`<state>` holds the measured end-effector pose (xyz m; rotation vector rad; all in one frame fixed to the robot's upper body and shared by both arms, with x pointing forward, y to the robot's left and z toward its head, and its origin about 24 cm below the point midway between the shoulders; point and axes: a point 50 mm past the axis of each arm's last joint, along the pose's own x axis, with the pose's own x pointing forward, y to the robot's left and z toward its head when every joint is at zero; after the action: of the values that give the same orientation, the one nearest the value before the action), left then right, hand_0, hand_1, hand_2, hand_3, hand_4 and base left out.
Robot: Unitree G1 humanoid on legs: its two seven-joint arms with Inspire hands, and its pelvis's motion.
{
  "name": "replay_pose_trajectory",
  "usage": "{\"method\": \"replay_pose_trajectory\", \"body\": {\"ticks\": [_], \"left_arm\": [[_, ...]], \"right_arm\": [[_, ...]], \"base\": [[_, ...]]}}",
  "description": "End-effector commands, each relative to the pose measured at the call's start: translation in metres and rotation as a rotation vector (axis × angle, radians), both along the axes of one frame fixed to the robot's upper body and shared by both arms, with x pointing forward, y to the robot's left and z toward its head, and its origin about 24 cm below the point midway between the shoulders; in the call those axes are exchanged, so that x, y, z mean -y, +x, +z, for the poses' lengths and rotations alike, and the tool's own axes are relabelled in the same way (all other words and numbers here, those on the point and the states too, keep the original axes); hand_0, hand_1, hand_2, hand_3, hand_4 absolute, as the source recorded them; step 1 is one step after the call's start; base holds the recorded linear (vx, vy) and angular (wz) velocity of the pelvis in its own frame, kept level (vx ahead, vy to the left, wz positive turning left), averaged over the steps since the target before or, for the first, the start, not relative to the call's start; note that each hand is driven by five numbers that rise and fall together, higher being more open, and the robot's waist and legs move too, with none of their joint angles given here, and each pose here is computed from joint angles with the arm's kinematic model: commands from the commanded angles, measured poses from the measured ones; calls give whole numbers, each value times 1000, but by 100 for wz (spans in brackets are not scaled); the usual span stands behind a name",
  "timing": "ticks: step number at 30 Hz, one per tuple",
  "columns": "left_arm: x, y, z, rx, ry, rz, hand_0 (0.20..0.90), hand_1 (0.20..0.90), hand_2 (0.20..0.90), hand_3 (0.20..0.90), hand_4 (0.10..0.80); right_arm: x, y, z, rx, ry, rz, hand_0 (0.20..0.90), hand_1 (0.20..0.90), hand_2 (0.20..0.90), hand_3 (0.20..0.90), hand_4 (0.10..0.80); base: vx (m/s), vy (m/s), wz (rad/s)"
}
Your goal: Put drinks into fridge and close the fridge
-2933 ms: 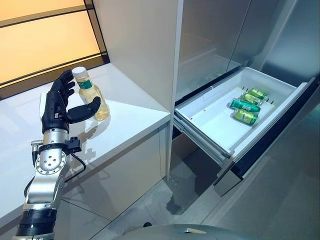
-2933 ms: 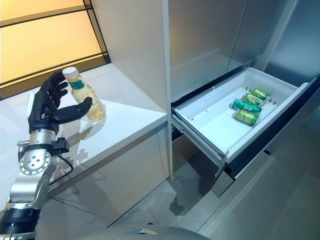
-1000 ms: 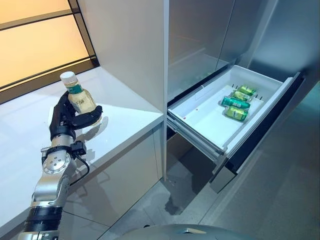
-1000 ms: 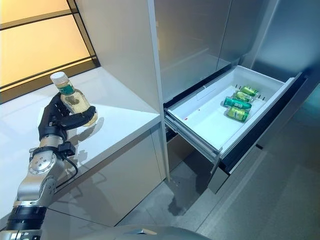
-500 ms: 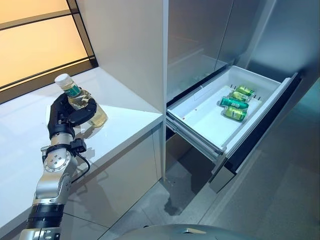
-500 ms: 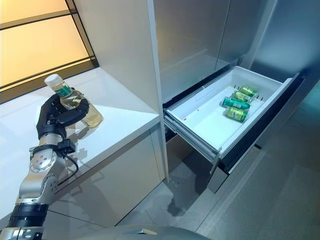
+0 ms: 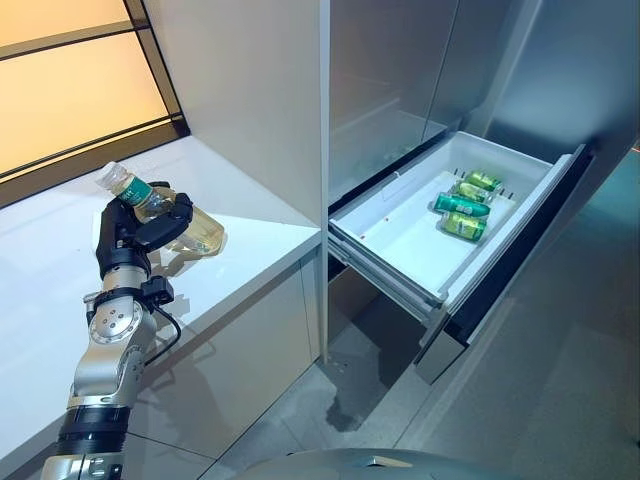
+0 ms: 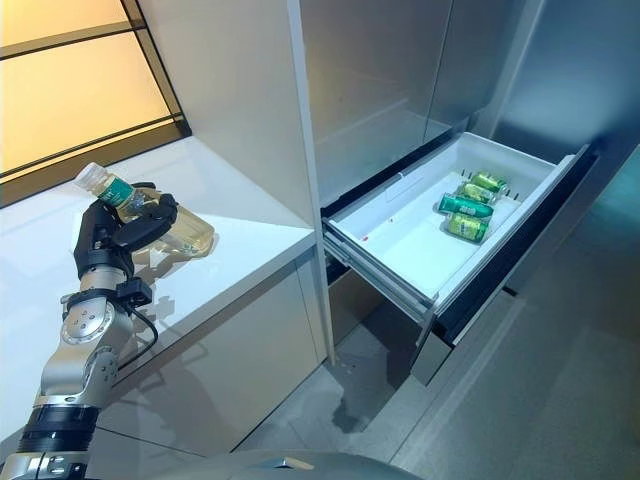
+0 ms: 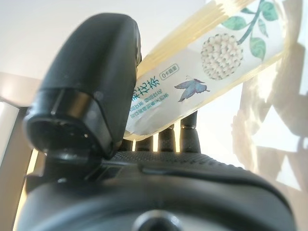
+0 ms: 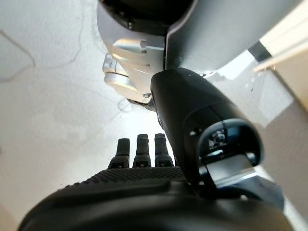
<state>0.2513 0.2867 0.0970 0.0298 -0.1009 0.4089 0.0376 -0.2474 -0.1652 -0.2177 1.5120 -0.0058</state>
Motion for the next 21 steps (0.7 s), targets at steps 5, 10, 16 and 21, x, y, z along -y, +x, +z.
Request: {"method": "replay_pose_trajectory", "body": {"ticks": [5,10,16,21], "left_arm": [[20,16,108,498,216,-141,300,300,300,200,100],[26,14,124,543,303,-177,300,300,300,200,100],[31,10,138,573,397,-242,300,300,300,200,100],[36,6,146,604,432,-265,300,300,300,200,100]], "right_arm": [[-37,62,8,199,160,300,900,900,900,900,800],[-56,89,20,306,212,449,900,900,900,900,800],[-75,117,39,451,251,607,900,900,900,900,800],[-97,139,64,589,273,838,900,900,900,900,800]], "base": [[-26,-2,0],[0,0,0],[0,0,0],[-13,0,4]]}}
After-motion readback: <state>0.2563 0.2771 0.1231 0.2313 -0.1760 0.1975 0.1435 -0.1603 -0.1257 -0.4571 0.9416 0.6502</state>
